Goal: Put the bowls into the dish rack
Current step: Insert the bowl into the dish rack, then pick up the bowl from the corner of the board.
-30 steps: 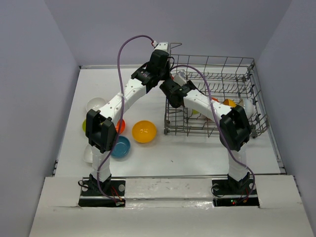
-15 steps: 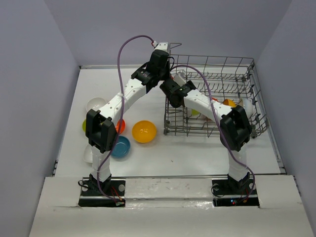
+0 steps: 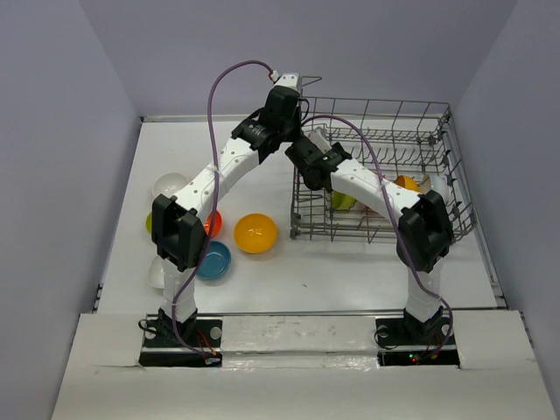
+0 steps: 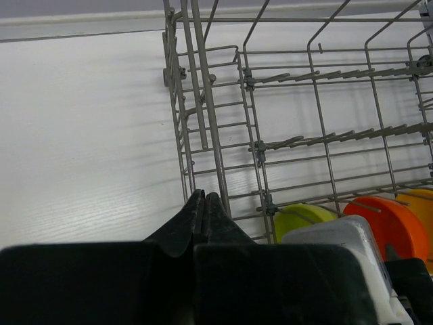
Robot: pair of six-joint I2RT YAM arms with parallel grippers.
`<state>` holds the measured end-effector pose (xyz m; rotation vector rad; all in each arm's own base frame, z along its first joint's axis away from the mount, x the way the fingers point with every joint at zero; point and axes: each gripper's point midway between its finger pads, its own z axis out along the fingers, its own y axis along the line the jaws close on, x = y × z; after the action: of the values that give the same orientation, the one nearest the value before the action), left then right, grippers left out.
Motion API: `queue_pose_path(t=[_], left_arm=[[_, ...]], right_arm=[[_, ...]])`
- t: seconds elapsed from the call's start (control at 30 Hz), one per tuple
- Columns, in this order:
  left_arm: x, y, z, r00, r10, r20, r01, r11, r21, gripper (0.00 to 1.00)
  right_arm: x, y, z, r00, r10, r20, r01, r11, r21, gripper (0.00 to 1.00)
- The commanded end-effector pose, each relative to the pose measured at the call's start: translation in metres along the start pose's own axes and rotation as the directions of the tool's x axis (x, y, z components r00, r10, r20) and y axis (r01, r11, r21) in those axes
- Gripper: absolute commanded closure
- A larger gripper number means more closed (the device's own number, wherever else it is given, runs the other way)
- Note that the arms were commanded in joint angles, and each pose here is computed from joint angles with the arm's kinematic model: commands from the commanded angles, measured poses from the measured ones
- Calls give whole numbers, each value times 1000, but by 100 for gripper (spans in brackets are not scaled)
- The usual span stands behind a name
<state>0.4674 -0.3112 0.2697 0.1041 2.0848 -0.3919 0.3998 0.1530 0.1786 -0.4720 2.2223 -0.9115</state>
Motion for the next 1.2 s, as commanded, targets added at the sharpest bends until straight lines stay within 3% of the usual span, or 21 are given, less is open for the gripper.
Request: queue_pose_path(t=[0.0,0.37,0.63,0.8,0.93,1.07,1.17], left_arm=[[-26,-32,-9,997,-11,72,4,995,98,100],[-47,-36,-21,993,-18,116,5,994,108,100],[-72,-40,-43,984,-23,178,1,992,122,100],[-98,-43,-77,967,-37,253,5,992,128,95],[-118,-37,-120,946,-61,318,25,993,116,92],[-111,-5,-149,935,-77,346,72,997,27,90],[-83,22,-165,945,-85,316,103,994,-42,89]], right_arm=[[-28,-8,-41,991,51,126,-42,997,-72,39],[-44,-64,-79,949,210,234,-192,976,-99,37],[-47,-129,-112,867,366,340,-363,929,-75,33],[-46,-167,-129,783,451,429,-473,879,-63,32],[-42,-177,-137,748,483,455,-497,862,-99,31],[-37,-179,-137,740,489,462,-507,857,-96,31],[-37,-177,-137,736,489,468,-502,858,-106,28]])
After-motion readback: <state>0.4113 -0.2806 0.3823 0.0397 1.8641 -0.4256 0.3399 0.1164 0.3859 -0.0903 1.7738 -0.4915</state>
